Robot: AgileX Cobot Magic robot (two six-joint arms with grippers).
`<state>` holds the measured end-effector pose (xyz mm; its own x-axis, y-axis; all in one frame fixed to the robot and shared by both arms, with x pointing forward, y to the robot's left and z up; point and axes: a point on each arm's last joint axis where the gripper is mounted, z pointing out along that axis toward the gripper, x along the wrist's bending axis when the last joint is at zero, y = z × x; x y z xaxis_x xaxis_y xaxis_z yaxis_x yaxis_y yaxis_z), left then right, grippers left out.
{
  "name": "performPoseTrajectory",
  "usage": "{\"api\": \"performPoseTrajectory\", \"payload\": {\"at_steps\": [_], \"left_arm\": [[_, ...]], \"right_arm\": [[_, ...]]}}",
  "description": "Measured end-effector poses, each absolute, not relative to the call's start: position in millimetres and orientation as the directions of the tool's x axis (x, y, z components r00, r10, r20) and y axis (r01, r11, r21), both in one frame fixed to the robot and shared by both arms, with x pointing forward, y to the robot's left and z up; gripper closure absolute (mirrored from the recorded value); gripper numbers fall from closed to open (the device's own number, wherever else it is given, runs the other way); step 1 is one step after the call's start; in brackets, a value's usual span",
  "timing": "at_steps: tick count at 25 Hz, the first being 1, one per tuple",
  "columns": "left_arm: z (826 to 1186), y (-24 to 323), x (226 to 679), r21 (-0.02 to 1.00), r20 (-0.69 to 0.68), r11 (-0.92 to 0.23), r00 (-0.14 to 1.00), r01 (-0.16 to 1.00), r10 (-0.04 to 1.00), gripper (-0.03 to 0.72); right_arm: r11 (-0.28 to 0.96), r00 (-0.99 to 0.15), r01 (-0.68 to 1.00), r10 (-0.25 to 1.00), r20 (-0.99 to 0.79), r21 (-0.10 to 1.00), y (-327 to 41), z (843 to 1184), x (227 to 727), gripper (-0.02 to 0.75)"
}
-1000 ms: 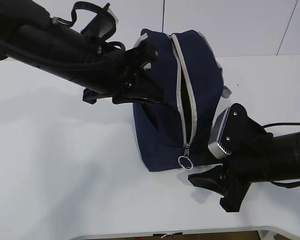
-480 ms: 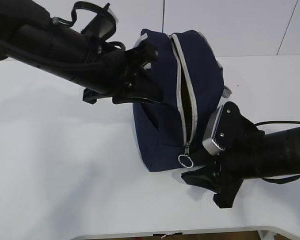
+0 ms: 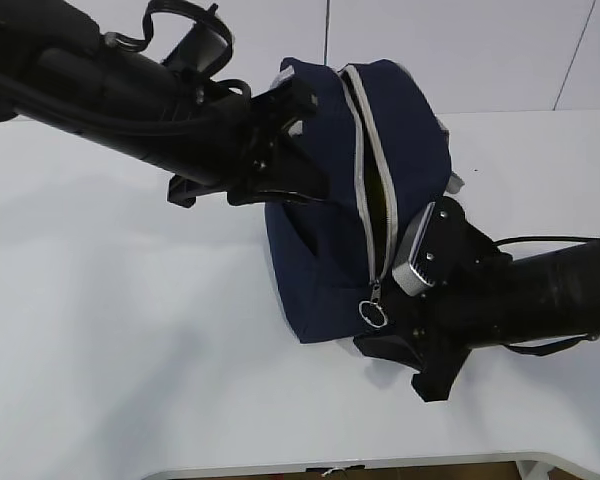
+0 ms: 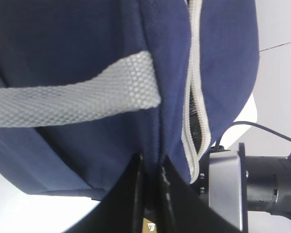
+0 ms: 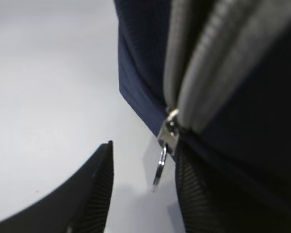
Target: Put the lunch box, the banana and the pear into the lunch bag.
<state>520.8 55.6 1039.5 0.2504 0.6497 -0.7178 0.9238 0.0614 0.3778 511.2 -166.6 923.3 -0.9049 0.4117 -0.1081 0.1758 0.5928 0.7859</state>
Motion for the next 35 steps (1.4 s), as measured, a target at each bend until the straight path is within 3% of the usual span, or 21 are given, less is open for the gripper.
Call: {"api": "performPoseTrajectory", "payload": {"at_steps": [4,14,21,35], "left_arm": [[1039.5,55.6,520.8,0.378,-0.718,0.061,0.250,0.924,0.650,0.692],[1039.6,55.5,520.8,0.377,-0.719,0.063,0.249,0.924,0.649,0.692],[1039.6,55.5,520.8,0.378,-0.718,0.062,0.251,0.924,0.649,0.692],[1039.6,55.5,520.8,0.378,-0.718,0.062,0.251,0.924,0.649,0.692]], "right_arm": [[0.582,-0.908,0.174,0.407,-0.099,0.794,-165.4,924.2,511.0,0.428],[0.572,-0.900,0.205,0.429,-0.077,0.794,-165.9,923.8,511.2,0.445],[0.571,-0.891,0.230,0.449,-0.065,0.788,-167.0,923.0,511.8,0.566],[0.567,-0.889,0.239,0.454,-0.057,0.788,-167.0,923.0,511.8,0.582]]}}
